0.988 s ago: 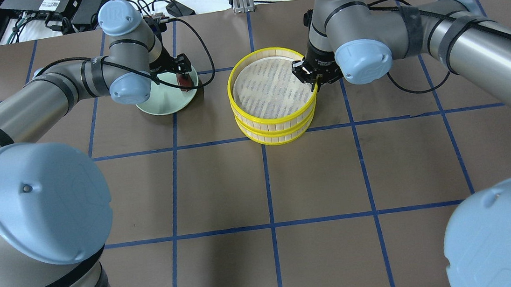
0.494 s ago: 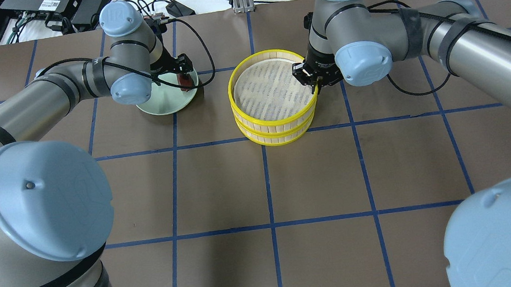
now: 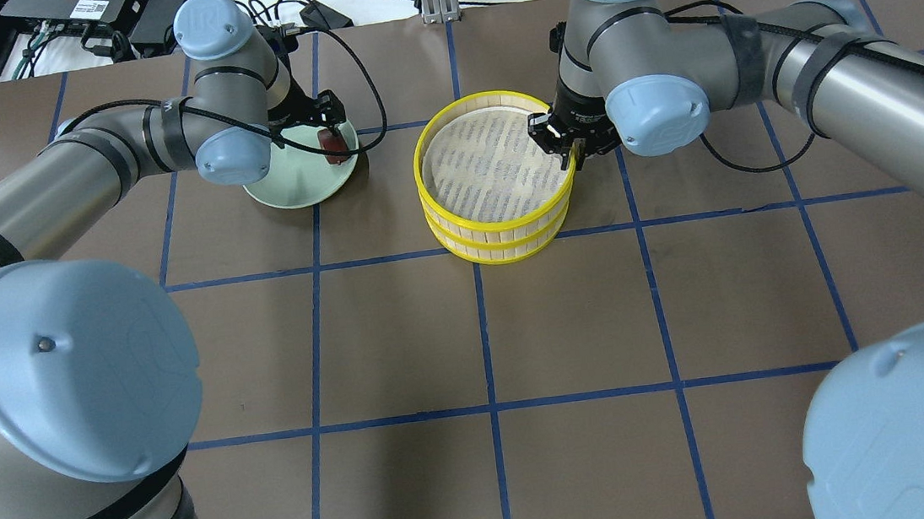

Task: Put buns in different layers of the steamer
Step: 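Grasp the brown bun with the left gripper while the right gripper releases and rises, then carry the brown bun with the left gripper and place it on the top tier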

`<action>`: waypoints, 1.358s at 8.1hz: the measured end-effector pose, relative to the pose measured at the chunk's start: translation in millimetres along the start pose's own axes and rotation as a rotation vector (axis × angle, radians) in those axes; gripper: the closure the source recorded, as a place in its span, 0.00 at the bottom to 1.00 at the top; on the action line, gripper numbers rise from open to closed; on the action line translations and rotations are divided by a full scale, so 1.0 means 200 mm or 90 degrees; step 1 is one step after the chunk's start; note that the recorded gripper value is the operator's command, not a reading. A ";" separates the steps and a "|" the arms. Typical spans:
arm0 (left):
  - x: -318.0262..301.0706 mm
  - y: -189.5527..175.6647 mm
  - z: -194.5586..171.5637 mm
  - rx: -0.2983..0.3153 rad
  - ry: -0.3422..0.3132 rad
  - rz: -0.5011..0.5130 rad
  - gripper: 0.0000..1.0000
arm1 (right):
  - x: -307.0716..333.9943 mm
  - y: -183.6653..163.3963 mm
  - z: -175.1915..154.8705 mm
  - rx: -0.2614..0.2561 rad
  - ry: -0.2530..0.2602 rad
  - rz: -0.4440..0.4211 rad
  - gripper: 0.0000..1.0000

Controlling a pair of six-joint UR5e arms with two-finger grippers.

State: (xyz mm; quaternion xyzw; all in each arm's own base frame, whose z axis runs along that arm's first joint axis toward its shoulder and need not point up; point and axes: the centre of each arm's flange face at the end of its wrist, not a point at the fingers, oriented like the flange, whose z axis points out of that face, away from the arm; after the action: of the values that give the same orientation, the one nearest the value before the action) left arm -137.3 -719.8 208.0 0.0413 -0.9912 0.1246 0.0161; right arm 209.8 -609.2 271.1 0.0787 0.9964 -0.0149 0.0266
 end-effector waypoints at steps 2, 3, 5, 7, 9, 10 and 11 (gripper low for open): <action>0.00 0.02 0.05 -0.011 0.003 -0.016 0.07 | 0.00 0.00 -0.01 0.003 -0.001 -0.003 0.00; 0.00 0.03 0.07 -0.017 0.005 -0.034 0.07 | 0.00 -0.01 -0.04 0.011 -0.004 -0.006 0.00; 0.01 0.04 0.09 -0.024 0.012 -0.049 0.65 | 0.05 -0.02 -0.20 0.035 -0.010 -0.027 0.00; 0.00 0.05 0.09 -0.028 0.010 -0.052 0.96 | 0.20 -0.01 -0.47 0.030 -0.005 -0.047 0.00; 0.00 0.05 0.09 -0.033 0.008 -0.050 1.00 | 0.33 0.09 -0.82 0.010 0.014 -0.050 0.00; -0.01 0.05 0.08 -0.035 0.007 -0.052 1.00 | 0.37 0.16 -0.95 0.009 0.026 -0.050 0.00; -0.01 0.05 0.07 -0.037 0.007 -0.055 1.00 | 0.38 0.22 -1.05 0.009 0.032 -0.050 0.00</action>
State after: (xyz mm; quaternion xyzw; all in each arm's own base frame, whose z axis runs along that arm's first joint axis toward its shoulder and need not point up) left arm -137.1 -713.9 192.2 0.0831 -0.9916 0.0951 0.0277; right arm 130.2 -546.7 474.5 0.0398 0.9990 -0.0211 0.0000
